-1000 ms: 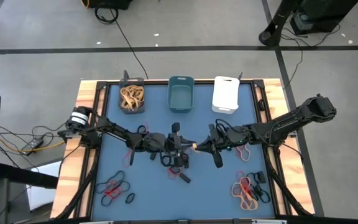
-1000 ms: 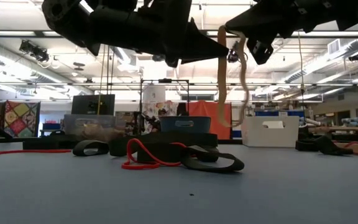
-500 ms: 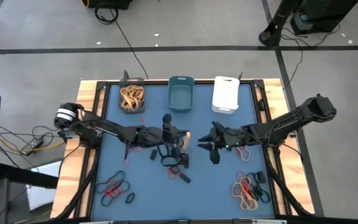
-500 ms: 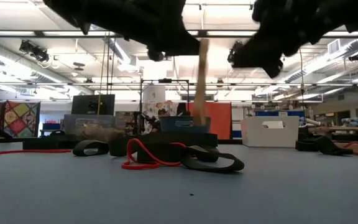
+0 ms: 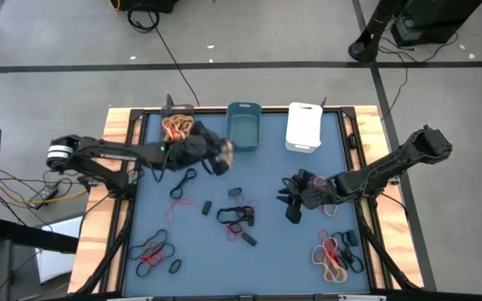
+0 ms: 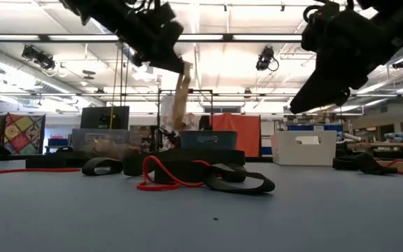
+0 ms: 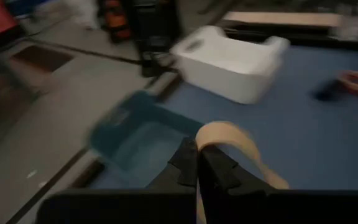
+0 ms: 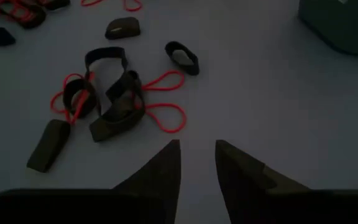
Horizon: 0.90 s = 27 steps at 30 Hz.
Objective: Sort rubber bands into baskets
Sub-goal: Put the yellow rubber band into the black bin
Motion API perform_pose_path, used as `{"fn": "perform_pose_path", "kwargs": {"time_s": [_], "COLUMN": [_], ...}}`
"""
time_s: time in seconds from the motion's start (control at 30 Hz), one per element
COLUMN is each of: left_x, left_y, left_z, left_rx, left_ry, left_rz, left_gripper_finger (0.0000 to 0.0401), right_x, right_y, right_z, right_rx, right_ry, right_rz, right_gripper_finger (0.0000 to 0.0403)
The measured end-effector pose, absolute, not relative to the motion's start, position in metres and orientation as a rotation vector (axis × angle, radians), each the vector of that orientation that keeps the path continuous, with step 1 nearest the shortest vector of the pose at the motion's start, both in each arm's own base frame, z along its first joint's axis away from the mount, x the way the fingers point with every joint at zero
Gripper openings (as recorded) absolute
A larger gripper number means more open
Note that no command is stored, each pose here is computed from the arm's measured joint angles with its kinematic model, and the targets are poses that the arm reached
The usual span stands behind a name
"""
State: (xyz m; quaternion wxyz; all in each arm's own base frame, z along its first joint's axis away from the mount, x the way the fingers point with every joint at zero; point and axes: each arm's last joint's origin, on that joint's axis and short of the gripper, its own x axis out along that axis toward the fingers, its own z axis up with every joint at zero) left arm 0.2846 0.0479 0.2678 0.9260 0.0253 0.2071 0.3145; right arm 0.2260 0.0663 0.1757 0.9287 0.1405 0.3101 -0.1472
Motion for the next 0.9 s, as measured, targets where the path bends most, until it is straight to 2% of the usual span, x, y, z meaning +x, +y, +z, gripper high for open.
{"fn": "perform_pose_path", "kwargs": {"time_s": [0.2, 0.47, 0.9], "left_x": [0.263, 0.234, 0.195], "left_y": [0.092, 0.144, 0.174], "left_z": [0.278, 0.271, 0.252], "left_rx": [0.013, -0.059, -0.234], "left_ry": [0.422, 0.499, 0.681], "left_rz": [0.814, 1.026, 1.223], "left_gripper_finger": [0.0003, 0.0003, 0.0004], "right_x": [0.225, 0.224, 0.213], "right_y": [0.066, 0.066, 0.060], "right_z": [0.174, 0.173, 0.157], "right_rx": [0.283, 0.237, 0.204], "right_ry": [0.638, 0.658, 0.694], "right_rz": [-0.309, -0.304, -0.372], "right_gripper_finger": [0.0109, 0.0109, 0.0109]}}
